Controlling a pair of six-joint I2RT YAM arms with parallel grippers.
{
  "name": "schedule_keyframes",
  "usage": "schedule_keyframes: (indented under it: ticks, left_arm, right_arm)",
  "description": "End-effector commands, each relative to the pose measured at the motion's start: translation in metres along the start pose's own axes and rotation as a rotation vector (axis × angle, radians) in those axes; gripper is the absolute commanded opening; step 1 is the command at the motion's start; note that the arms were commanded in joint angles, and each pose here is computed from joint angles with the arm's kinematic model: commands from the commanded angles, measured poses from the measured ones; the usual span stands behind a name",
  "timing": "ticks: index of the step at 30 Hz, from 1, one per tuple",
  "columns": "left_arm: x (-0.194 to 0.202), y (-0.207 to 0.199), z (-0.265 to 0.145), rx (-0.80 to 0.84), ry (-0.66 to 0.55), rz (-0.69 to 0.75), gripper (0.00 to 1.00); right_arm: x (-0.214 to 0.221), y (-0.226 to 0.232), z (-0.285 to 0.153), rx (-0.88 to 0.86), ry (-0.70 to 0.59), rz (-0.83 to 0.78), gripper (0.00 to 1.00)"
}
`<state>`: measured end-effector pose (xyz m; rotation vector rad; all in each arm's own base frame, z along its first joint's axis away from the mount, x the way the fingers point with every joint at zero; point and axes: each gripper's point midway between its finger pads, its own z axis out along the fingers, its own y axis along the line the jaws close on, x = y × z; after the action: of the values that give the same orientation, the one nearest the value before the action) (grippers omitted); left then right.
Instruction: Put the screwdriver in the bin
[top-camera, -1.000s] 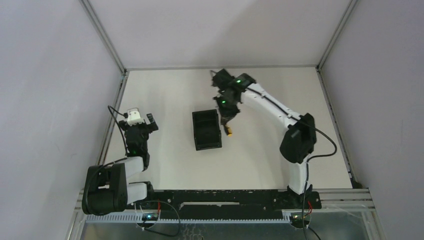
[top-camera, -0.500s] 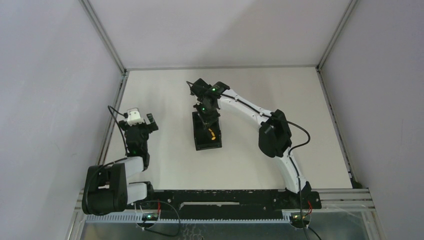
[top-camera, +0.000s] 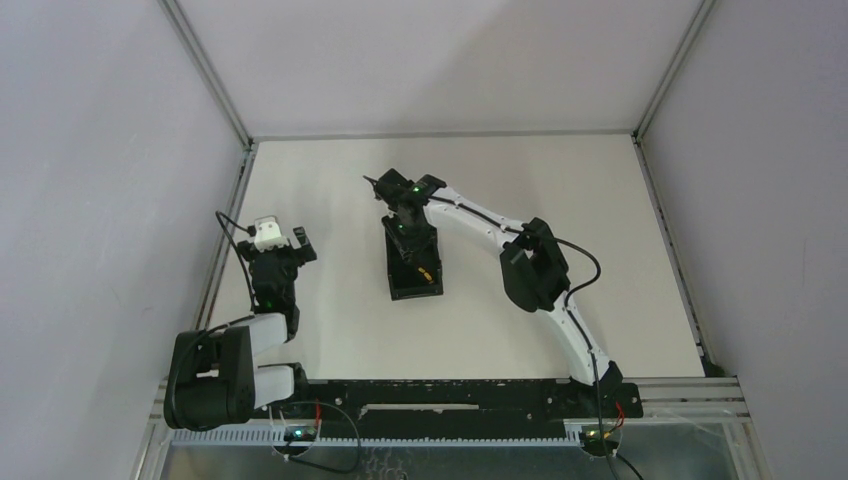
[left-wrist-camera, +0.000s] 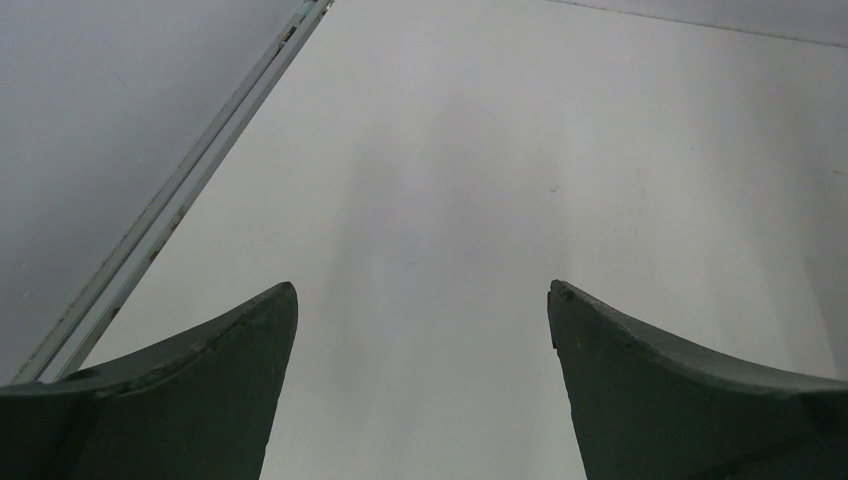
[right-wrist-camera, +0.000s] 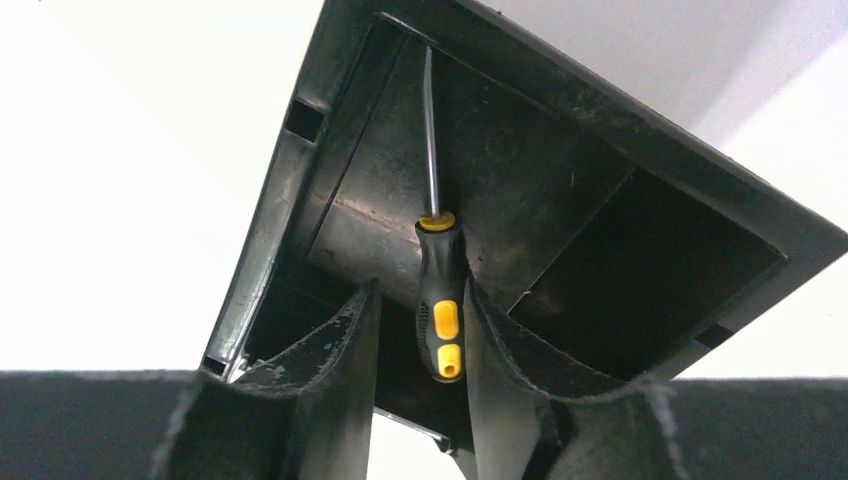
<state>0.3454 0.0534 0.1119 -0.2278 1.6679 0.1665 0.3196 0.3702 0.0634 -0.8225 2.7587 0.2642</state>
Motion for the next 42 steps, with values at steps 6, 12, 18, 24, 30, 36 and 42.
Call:
schedule_keyframes:
  ticks: [6, 12, 18, 24, 30, 36, 42]
  left_arm:
    - [-0.027, -0.003, 0.009, 0.004, -0.075, 0.003, 1.0]
    - [-0.027, -0.003, 0.009, 0.004, -0.075, 0.003, 1.0]
    - [-0.027, -0.004, 0.009, 0.004, -0.076, 0.002, 1.0]
    - [-0.027, -0.003, 0.009, 0.004, -0.075, 0.002, 1.0]
    - [-0.027, -0.003, 0.009, 0.003, -0.076, 0.002, 1.0]
    - [-0.028, -0.004, 0.009, 0.005, -0.077, 0.002, 1.0]
    - [-0.027, -0.004, 0.009, 0.006, -0.075, 0.003, 1.0]
  right_arm:
    - [-0.034, 0.008, -0.072, 0.03, -0.202, -0.038, 0.43]
    - [-0.034, 0.003, -0.144, 0.005, -0.39, -0.036, 0.77]
    - [-0.013, -0.017, -0.186, -0.007, -0.556, -0.046, 1.0]
    - [0.017, -0.056, -0.194, -0.006, -0.684, 0.075, 1.0]
    - [0.057, -0.101, -0.172, 0.072, -0.784, 0.198, 1.0]
    - [0.098, -0.135, -0.143, 0.164, -0.868, 0.304, 1.0]
    - [0.127, -0.158, -0.128, 0.23, -0.888, 0.379, 1.0]
